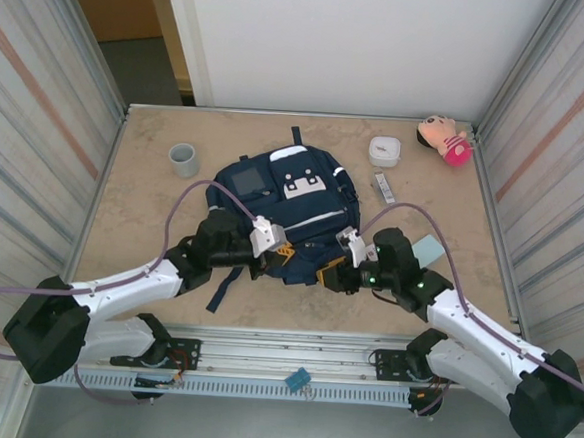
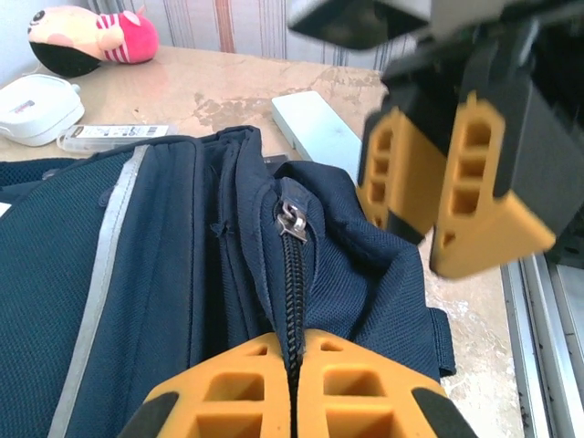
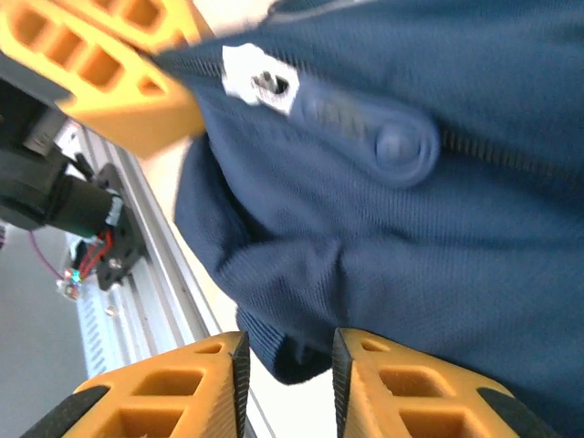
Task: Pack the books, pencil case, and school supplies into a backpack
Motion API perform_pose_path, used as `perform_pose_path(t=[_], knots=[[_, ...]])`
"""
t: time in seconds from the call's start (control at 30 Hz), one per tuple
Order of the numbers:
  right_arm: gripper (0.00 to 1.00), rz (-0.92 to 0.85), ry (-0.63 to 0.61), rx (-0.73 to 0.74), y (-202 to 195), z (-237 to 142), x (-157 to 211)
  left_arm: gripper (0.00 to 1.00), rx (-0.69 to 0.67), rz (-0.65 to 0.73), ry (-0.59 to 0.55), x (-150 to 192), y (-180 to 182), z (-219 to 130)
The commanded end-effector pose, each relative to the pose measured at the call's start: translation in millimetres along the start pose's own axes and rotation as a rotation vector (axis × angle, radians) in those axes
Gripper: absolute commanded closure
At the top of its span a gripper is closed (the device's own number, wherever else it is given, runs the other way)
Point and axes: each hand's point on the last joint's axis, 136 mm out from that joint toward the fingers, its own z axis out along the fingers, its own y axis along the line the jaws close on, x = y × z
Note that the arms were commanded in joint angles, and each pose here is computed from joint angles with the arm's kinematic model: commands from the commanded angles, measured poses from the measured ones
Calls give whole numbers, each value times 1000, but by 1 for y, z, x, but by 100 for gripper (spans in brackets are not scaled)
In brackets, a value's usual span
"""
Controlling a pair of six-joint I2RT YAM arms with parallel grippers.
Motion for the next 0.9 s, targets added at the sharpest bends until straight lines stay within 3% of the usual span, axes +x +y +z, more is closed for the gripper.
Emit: perform_pose_path(t=[0.0,0.1,0.27,0.43,0.6,0.73,0.87], knots=[[69,-24,-72,43,-6,2,-8,100,-67,92,-245,-72,13,-18],[62,-40,-105,38,-2,-6,-19,100,-56,106,-231,-70,10,-19],[44,-36,-149,-124,29,-44,-44,100,-58,140,-194,-60,9,-24],[29,-26,-172,-176,47,-75,-76,100,-25,179,-183,-58,4,-29],[29,86,-70,-234,46,-62,-99,100,3,199,-197,-62,-1,-30],[31,257,42,-224,23,-38,-101,100,9,205,-205,-64,-2,-30],[31,307,84,-232,14,-25,-101,100,11,211,-209,-66,-2,-31]])
